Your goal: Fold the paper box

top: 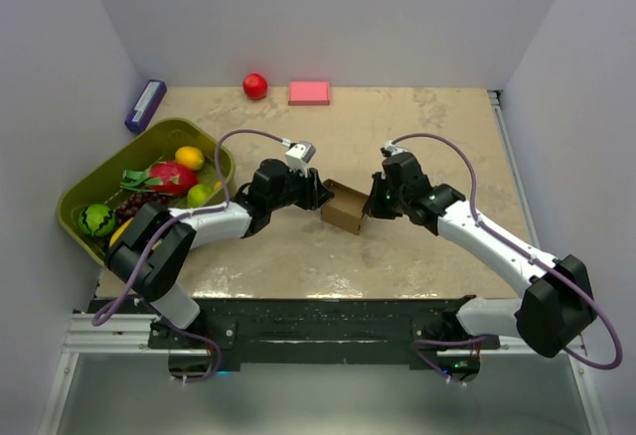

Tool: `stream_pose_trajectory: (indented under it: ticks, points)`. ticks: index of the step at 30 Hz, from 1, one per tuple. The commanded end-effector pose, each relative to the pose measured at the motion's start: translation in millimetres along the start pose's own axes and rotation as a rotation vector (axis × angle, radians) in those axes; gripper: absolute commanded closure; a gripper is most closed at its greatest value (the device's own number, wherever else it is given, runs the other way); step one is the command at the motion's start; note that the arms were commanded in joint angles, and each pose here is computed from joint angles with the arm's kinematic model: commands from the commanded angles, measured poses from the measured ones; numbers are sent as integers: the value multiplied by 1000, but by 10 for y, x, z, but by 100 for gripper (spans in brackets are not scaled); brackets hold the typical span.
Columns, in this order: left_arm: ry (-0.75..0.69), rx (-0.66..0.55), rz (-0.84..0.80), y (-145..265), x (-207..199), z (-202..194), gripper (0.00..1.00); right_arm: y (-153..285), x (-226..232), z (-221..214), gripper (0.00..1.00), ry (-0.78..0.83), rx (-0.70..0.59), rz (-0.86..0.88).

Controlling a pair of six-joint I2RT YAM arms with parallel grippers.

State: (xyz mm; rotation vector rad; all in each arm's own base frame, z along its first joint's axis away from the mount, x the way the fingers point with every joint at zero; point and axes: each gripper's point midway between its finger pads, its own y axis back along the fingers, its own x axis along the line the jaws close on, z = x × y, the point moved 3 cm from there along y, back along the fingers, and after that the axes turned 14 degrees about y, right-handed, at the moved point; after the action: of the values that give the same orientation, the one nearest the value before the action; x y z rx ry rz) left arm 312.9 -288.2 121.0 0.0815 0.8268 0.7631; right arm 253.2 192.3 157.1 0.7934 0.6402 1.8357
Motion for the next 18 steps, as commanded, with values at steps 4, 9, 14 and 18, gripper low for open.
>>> stream_pose_trajectory:
  ticks: [4,9,14,18]
  points:
    - [-35,43,41,-55,149,-98,61,75,104,235,100,-40,-57,30]
    - [-48,46,47,-59,167,-105,61,62,103,260,100,-55,-61,32]
    - [-65,56,44,-57,173,-128,62,71,87,311,100,-73,-81,32]
    - [-73,64,34,-62,173,-148,62,74,46,350,100,-98,-102,28]
